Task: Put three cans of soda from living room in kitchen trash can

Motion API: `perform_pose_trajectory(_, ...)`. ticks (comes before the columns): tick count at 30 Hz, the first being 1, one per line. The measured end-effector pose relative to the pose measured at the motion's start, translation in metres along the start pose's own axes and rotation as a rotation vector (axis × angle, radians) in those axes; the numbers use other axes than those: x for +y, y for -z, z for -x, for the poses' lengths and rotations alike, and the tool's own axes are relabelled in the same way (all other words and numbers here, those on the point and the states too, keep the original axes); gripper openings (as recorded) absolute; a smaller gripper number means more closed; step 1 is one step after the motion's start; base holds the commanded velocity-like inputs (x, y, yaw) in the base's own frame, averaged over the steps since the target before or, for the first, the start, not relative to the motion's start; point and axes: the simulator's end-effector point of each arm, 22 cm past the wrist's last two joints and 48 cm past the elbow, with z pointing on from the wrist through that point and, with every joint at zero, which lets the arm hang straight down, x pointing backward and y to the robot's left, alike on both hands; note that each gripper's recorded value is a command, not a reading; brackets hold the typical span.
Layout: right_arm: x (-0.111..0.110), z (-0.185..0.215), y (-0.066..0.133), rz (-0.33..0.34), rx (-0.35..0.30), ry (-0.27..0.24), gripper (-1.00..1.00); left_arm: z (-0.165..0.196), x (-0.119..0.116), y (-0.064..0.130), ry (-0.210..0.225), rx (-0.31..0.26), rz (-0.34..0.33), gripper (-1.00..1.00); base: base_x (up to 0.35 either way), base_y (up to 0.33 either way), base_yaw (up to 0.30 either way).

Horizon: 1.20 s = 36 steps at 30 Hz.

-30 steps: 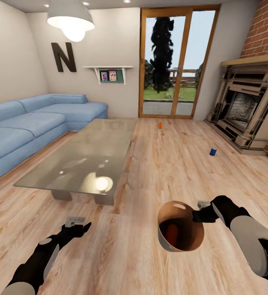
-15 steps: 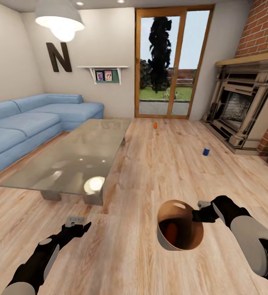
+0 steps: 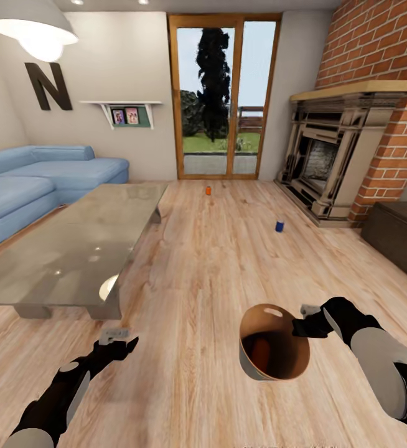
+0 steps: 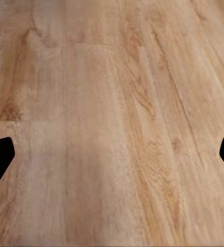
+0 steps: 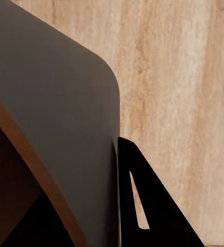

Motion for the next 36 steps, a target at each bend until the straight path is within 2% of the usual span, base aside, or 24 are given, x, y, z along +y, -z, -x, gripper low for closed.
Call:
perform_pose_trajectory(15,-0.0017,-0.0010,0.0005,-0.004,0.004,-0.003,-1.00,0.0000,0.0002,0.0001,0.000,0.000,0.001,1.00,0.032,-0.290,-0.031)
perform_pose_trajectory(36,0.0015,-0.0052,-0.0078,-0.002,0.020,-0.002,-1.00,-0.0081,0.0015,-0.0025,0.002,0.016,0.004,1.00,0.269,-0.193,0.000)
